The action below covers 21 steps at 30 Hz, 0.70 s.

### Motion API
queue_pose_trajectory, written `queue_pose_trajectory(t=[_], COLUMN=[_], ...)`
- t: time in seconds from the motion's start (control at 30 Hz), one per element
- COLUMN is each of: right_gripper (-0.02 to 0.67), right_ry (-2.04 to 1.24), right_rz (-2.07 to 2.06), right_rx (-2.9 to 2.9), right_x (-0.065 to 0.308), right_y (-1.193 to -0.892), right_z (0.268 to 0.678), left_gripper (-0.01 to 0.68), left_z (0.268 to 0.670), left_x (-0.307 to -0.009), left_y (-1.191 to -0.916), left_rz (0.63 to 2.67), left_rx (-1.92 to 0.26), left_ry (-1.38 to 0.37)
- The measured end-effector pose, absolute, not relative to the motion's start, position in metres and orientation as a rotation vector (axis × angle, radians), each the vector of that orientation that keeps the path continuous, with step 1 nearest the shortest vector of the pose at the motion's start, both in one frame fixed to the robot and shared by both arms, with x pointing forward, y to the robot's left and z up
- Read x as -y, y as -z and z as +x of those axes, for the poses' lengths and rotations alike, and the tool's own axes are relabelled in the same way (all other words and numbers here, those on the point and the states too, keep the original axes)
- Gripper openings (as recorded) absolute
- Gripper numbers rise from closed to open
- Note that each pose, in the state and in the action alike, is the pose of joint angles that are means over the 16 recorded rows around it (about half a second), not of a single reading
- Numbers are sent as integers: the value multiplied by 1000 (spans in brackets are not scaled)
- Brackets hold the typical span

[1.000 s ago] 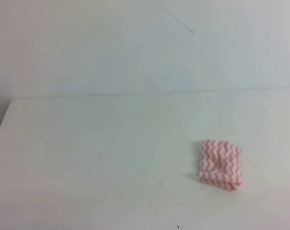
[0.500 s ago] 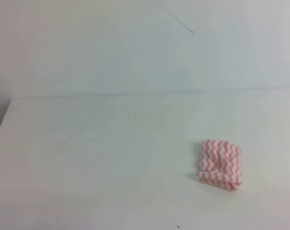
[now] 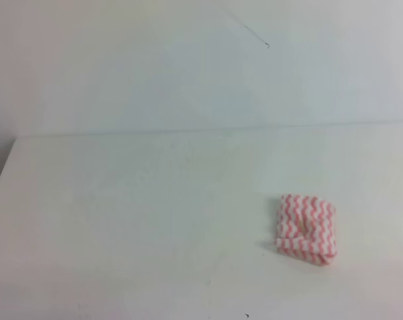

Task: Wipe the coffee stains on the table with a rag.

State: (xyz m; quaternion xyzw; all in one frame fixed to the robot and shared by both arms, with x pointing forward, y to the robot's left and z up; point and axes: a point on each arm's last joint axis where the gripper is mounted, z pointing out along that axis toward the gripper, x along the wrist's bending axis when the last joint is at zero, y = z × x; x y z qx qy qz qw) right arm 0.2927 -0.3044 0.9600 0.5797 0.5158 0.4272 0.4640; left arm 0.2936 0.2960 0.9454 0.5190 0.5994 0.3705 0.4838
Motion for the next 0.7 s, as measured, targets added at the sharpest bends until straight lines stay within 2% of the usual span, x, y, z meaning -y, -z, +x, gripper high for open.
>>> queue_pose_trajectory(t=[0.7], right_gripper=[-3], right_ry=[-1051], right_rz=[1428], right_rx=[-1267], right_x=[304], right_y=[-960], right_z=[293], left_gripper=[0], left_z=[294], left_x=[-296], left_y=[-945], left_rz=[1265], left_rx=[-1461], left_ry=[-901])
